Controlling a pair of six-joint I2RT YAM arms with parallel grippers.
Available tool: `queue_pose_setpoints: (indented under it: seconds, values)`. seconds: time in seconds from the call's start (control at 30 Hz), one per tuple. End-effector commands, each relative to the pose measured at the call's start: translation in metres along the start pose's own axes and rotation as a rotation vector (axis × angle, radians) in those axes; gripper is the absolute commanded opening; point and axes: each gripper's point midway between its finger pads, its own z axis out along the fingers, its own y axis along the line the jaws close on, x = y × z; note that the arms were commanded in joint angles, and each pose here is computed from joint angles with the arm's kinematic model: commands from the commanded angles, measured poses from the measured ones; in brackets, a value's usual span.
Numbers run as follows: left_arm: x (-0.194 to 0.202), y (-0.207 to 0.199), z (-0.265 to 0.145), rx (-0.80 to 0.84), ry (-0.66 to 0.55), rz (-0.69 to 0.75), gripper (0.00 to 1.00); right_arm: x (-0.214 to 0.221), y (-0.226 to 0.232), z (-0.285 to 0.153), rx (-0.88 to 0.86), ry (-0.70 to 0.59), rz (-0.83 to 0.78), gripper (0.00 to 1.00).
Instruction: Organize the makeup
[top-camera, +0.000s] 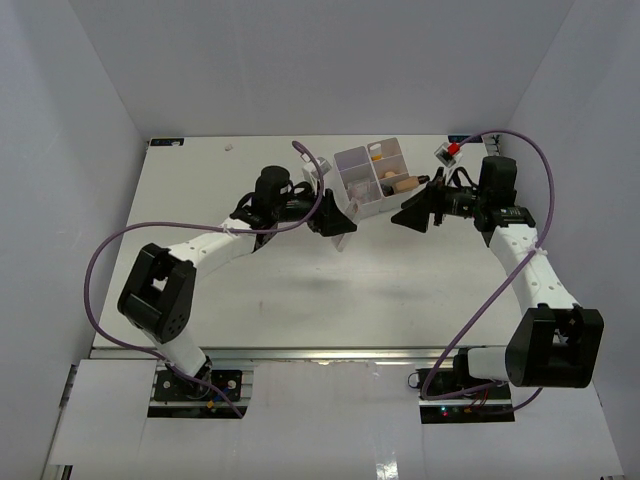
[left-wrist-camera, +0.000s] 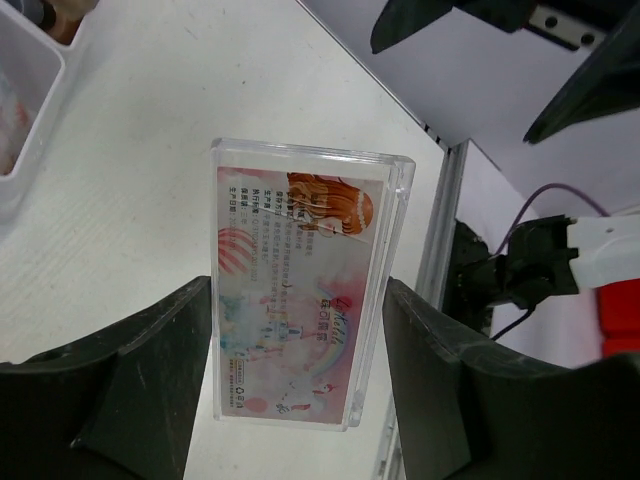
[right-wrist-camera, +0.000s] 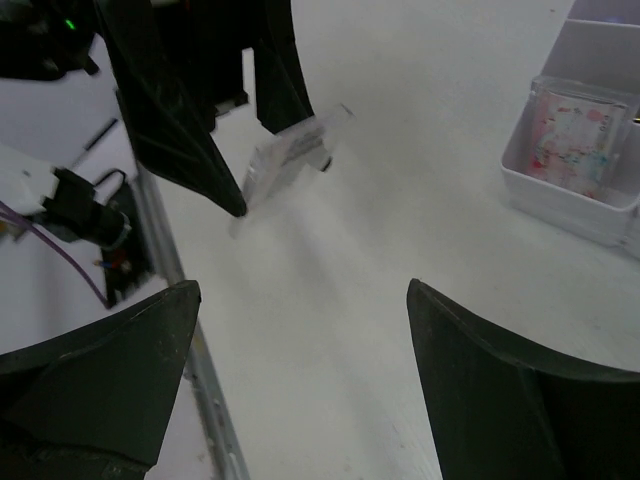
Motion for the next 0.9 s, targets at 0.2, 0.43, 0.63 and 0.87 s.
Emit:
queue_pose_setpoints:
  seconds: [0.2, 0.43, 0.63, 0.87]
  values:
    - [-0.009, 0.003, 0.008, -0.127, -0.082, 0.413, 0.00, -0.010, 0.015, 0.012, -0.026, -0.082, 0.326, 0.91]
    - [0.003, -0.006, 0.017, -0.169, -0.043, 0.495, 0.00, 0.004, 0.005, 0.040, 0.118, -0.014, 0.362, 0.92]
    - [0.007, -0.018, 0.020, -0.175, -0.039, 0.541, 0.00, 0.010, -0.010, 0.058, 0.234, 0.030, 0.328, 0.96]
    - [0.006, -0.021, 0.021, -0.173, -0.041, 0.539, 0.00, 0.019, -0.015, 0.064, 0.256, 0.064, 0.305, 0.68]
